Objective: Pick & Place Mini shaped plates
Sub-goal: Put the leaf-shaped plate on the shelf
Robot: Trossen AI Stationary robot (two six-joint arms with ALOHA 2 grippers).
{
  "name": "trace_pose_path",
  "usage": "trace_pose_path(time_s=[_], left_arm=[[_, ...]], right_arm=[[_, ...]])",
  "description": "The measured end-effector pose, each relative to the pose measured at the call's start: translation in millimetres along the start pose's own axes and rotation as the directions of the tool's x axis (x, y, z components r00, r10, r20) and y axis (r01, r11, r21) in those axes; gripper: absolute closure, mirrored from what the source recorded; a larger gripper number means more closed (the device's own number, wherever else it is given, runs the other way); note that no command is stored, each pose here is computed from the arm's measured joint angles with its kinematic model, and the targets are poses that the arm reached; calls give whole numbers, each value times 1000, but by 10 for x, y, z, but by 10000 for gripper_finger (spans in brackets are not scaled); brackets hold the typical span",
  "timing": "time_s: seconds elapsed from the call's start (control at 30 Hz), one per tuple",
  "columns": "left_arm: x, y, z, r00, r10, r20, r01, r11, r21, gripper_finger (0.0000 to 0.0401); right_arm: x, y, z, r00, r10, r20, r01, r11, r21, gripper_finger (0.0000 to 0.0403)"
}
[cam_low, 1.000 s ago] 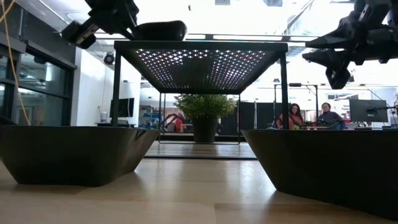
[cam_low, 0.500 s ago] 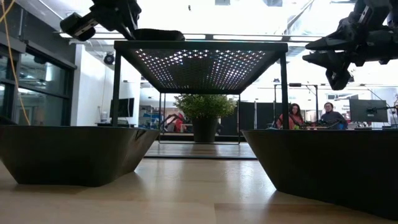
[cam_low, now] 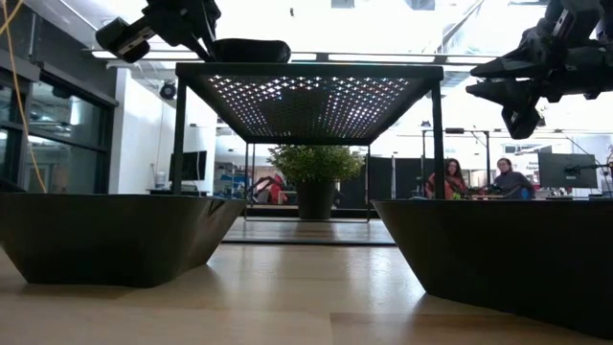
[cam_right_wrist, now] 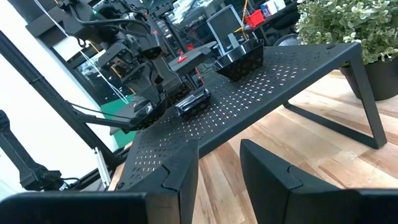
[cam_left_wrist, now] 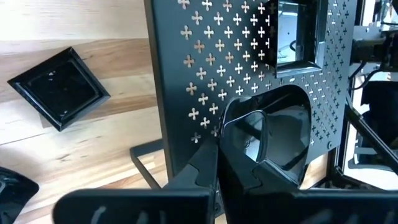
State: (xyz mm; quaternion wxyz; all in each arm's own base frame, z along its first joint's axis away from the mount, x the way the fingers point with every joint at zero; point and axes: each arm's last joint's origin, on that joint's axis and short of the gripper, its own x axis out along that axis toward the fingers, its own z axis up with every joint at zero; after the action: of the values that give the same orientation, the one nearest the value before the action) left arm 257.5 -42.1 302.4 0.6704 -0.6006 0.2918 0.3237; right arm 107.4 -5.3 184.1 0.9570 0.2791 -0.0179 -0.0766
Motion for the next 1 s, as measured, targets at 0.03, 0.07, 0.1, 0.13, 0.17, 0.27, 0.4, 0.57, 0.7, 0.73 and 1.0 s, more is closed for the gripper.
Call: trace_pose_path(time_s=[0.03, 0.07, 0.1, 0.13, 0.17, 0.27, 0.4, 0.57, 0.7, 0.73, 1.0], left_arm=[[1, 0, 0, 1000, 0, 0, 0, 1000, -2, 401], [1, 0, -1, 1000, 1, -2, -1, 1000, -3, 401], [1, 2, -1, 1000, 3, -2, -3, 1000, -2, 401], [1, 6, -1, 1000, 7, -2, -7, 1000, -1, 401], [1, 9, 0, 1000, 10, -2, -10, 1000, -1, 401], [1, 14, 2, 1000, 15, 4, -15, 1000, 1, 401], [51, 10, -9, 999, 32, 4, -32, 999, 5, 401], [184, -11, -42, 998, 56, -11, -55, 998, 13, 401], [212, -24, -44, 999, 48, 6, -49, 999, 11, 401], [213, -24, -43, 999, 48, 8, -48, 999, 11, 401], [226, -75, -49, 1000, -6, 7, 6, 1000, 19, 401]], right_arm=[[0, -1, -1, 1000, 0, 0, 0, 1000, 0, 288], [0, -1, -1, 1000, 0, 0, 0, 1000, 0, 288], [0, -1, -1, 1000, 0, 0, 0, 1000, 0, 288], [0, -1, -1, 1000, 0, 0, 0, 1000, 0, 288], [0, 0, 0, 1000, 0, 0, 0, 1000, 0, 288], [0, 0, 0, 1000, 0, 0, 0, 1000, 0, 288], [0, 0, 0, 1000, 0, 0, 0, 1000, 0, 288], [0, 0, 0, 1000, 1, 0, -1, 1000, 0, 288], [0, 2, -2, 1000, 7, -5, -7, 1000, 0, 288], [1, 4, 0, 1000, 13, -6, -13, 1000, 1, 288], [0, 5, -6, 1000, 21, -16, -21, 1000, 4, 288]])
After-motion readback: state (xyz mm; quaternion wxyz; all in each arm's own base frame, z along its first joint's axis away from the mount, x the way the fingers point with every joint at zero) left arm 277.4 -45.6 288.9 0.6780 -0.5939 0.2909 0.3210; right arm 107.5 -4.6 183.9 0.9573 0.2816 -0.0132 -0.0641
